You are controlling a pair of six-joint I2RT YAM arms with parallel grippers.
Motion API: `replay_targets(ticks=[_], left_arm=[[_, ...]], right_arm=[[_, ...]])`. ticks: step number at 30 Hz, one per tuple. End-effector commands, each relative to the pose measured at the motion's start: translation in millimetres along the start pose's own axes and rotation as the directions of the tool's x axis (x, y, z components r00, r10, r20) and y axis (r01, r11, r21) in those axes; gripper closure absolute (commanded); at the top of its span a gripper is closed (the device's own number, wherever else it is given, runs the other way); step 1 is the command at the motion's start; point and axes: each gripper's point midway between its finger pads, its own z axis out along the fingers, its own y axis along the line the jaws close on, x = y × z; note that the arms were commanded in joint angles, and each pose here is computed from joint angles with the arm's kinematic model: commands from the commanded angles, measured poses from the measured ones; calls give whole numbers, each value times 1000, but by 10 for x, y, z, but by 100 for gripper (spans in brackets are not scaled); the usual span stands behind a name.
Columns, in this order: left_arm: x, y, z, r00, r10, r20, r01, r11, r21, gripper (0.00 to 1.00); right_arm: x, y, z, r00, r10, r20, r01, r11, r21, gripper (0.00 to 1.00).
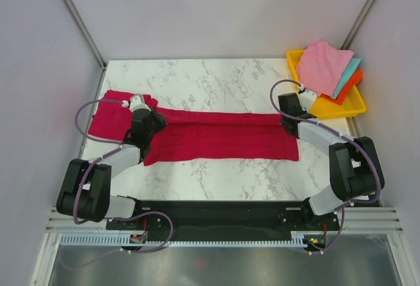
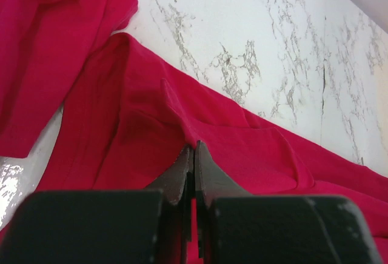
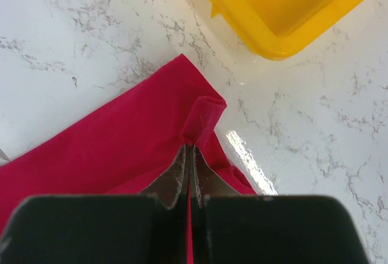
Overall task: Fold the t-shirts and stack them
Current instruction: Fold the tshirt
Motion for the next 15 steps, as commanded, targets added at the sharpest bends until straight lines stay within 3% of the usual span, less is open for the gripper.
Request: replay_targets(ticks=[1,3,4,6,7,9,10,13,15], left_arm=[[-41,56,-44,999,-40,21,41,998,-47,98],[3,96,-56,999,-37,7,38,997,-63,98],[24,110,-63,999,-52,-1,52,996,-72,98],[95,136,-90,998,-56,-36,53,995,-85,98],[69,102,-107,997,-69,-38,66,995,-80,90],[102,77,-154,995,-70,-64,66,995,-68,82],[107,82,-184,994,-82,-67,77,994,-72,69],[-12,73,-363,992,-124,-14,123,991,-61,41],[-113,10,-482,990,-141,20,142,990,-24,36]], right_arm=[[-94,11,-62,996,73,40,-73,997,-14,100],[-45,3,-62,996,84,30,-83,996,-18,96],[-43,13,-75,995,92,32,-91,995,-27,85],[-20,-15,-83,993,113,34,-112,993,-28,81],[-52,-27,-120,991,127,47,-125,992,-35,72],[-71,-57,-152,988,138,66,-136,990,-42,64],[-157,-80,-211,984,153,94,-149,988,-48,60],[-280,-88,-335,976,174,133,-163,983,-90,56],[-345,-9,-402,974,172,149,-149,977,-154,55]])
